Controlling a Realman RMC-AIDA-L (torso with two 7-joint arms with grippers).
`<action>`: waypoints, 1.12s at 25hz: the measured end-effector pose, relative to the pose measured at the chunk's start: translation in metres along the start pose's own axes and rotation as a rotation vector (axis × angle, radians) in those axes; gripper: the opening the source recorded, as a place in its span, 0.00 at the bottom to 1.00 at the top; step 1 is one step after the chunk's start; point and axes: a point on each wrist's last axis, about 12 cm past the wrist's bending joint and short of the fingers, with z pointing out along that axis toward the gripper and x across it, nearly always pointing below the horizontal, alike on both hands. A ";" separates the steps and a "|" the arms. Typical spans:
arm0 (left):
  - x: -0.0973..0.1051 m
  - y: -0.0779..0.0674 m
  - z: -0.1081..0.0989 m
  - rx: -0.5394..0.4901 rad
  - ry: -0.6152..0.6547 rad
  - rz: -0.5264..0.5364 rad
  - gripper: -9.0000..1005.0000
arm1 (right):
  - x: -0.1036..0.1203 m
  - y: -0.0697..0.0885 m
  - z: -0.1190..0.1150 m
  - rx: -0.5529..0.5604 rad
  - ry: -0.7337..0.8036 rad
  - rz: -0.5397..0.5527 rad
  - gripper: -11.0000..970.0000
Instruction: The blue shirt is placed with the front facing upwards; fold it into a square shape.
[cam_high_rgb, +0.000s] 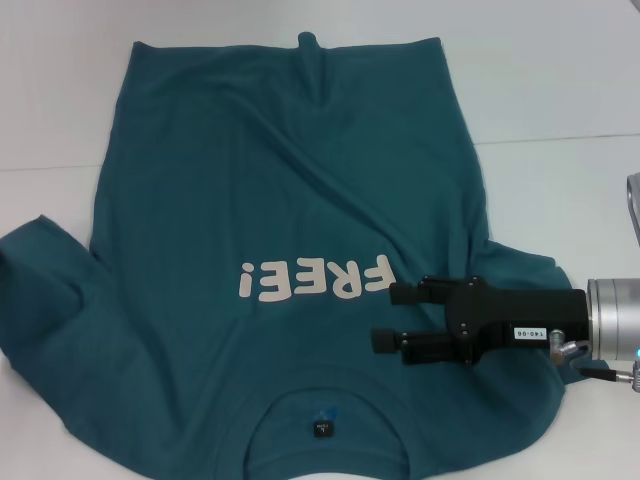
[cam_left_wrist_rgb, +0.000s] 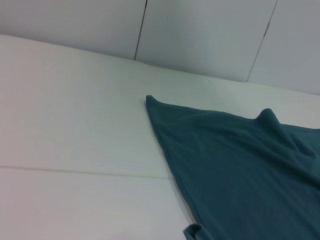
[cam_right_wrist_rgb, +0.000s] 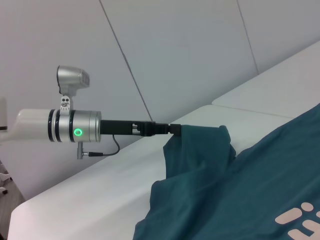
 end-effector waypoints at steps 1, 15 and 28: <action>-0.002 0.000 0.000 -0.002 -0.004 0.003 0.01 | 0.000 0.000 0.000 0.000 0.000 0.000 0.94; -0.021 0.003 -0.001 -0.015 -0.039 0.052 0.01 | 0.000 0.001 0.001 -0.004 -0.007 0.002 0.94; -0.019 -0.029 -0.004 0.232 -0.026 -0.027 0.01 | 0.001 0.001 0.000 -0.001 -0.010 0.007 0.94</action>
